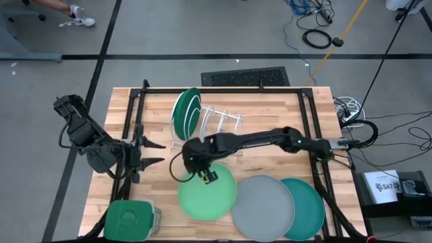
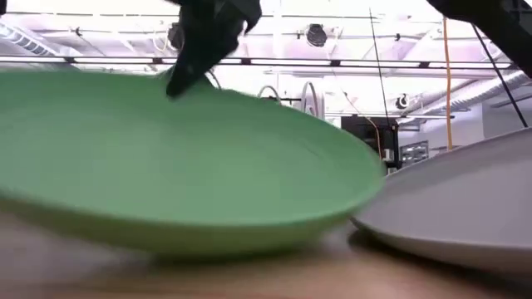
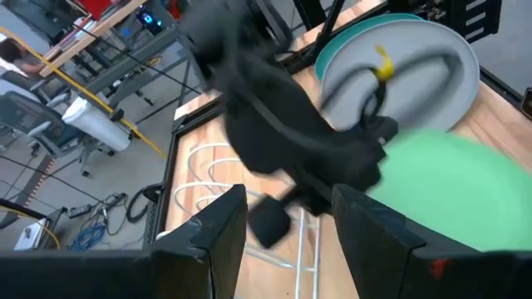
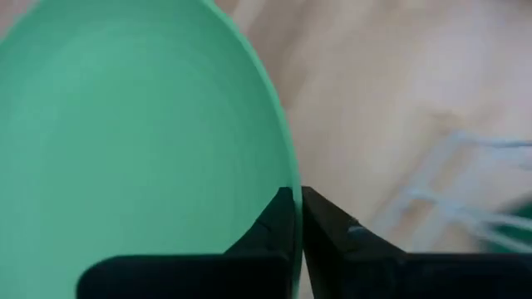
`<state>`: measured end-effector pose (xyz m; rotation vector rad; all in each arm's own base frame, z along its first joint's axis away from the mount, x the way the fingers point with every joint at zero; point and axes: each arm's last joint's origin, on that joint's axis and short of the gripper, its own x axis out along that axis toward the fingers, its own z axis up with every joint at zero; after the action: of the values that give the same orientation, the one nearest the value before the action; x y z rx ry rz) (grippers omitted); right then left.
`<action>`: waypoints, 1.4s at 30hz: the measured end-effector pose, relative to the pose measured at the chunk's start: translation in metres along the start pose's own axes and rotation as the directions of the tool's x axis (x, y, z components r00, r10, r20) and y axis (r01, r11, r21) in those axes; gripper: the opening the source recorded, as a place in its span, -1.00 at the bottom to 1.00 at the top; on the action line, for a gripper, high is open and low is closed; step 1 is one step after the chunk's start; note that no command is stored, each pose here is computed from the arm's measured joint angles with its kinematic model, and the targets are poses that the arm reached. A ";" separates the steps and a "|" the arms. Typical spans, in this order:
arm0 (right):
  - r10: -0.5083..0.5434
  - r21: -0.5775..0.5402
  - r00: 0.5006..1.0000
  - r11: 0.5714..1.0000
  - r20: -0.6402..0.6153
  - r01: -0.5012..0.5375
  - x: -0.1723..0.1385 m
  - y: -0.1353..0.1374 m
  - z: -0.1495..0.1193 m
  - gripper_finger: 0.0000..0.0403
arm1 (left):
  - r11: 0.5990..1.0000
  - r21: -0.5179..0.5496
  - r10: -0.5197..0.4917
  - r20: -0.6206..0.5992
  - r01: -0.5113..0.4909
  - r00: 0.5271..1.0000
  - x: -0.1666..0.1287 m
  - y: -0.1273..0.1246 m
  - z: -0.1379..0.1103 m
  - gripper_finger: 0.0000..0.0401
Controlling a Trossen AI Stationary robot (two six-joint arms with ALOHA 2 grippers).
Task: Sort dishes
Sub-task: Put the light green plate into the white dish rack
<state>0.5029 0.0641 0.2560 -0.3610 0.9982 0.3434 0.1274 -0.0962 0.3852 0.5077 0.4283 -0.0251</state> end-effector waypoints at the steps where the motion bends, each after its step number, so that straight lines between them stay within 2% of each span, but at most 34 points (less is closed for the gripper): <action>1: -0.040 -0.010 0.999 0.999 0.015 0.040 -0.010 -0.002 0.003 -0.98 | 1.000 0.003 0.000 0.007 0.000 1.000 0.000 0.000 0.001 -0.10; 4: -0.168 -0.039 0.984 0.985 0.053 0.170 -0.040 -0.006 0.009 -0.99 | 1.000 0.010 0.001 0.019 -0.001 1.000 0.000 0.000 0.002 -0.10; 7: -0.303 -0.079 0.946 0.946 0.115 0.313 -0.075 -0.009 0.017 -0.99 | 1.000 0.019 0.002 0.026 -0.003 1.000 0.000 0.000 0.003 -0.10; 11: -0.456 -0.132 0.842 0.852 0.288 0.507 -0.129 -0.009 0.032 -0.99 | 1.000 0.011 0.003 0.036 -0.004 0.999 0.000 0.000 0.004 -0.10; 16: -0.516 -0.214 0.708 0.714 0.482 0.667 -0.184 -0.010 0.043 -0.99 | 1.000 -0.008 0.016 0.053 -0.016 0.998 -0.001 0.002 0.007 -0.10; 21: -0.544 -0.310 0.622 0.558 0.563 0.770 -0.209 -0.017 0.044 -1.00 | 0.999 -0.027 0.029 0.070 -0.027 0.997 -0.002 0.004 0.009 -0.10; 24: -0.553 -0.333 0.609 0.521 0.570 0.785 -0.213 -0.032 0.038 -1.00 | 0.999 -0.007 0.036 0.080 -0.036 0.996 -0.003 0.004 0.010 -0.10; 27: -0.551 -0.342 0.602 0.507 0.578 0.791 -0.216 -0.050 0.031 -1.00 | 0.999 -0.003 0.041 0.134 -0.041 0.990 -0.006 0.006 0.015 -0.10; 30: -0.596 -0.317 0.549 0.454 0.586 0.833 -0.223 -0.064 0.028 -1.00 | 1.000 -0.003 0.021 0.198 -0.021 0.980 -0.011 0.009 0.019 -0.10; 32: -0.608 -0.324 0.530 0.423 0.591 0.846 -0.228 -0.072 0.024 -1.00 | 1.000 -0.005 0.026 0.243 -0.025 0.970 -0.015 0.012 0.022 -0.10; 34: -0.596 -0.334 0.530 0.415 0.604 0.846 -0.230 -0.080 0.020 -1.00 | 0.999 -0.012 0.033 0.290 -0.031 0.956 -0.019 0.016 0.025 -0.10; 39: -0.545 -0.400 0.631 0.491 0.553 0.774 -0.224 -0.104 -0.002 -1.00 | 0.998 -0.043 0.059 0.352 -0.047 0.934 -0.024 0.021 0.031 -0.10; 42: -0.528 -0.411 0.657 0.517 0.537 0.751 -0.225 -0.120 -0.015 -1.00 | 0.998 -0.046 0.058 0.357 -0.044 0.932 -0.023 0.021 0.032 -0.10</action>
<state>0.4320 -0.0748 0.4585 -1.2052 0.2972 0.0029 0.1213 -0.0953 0.4299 0.4657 0.0568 -0.0586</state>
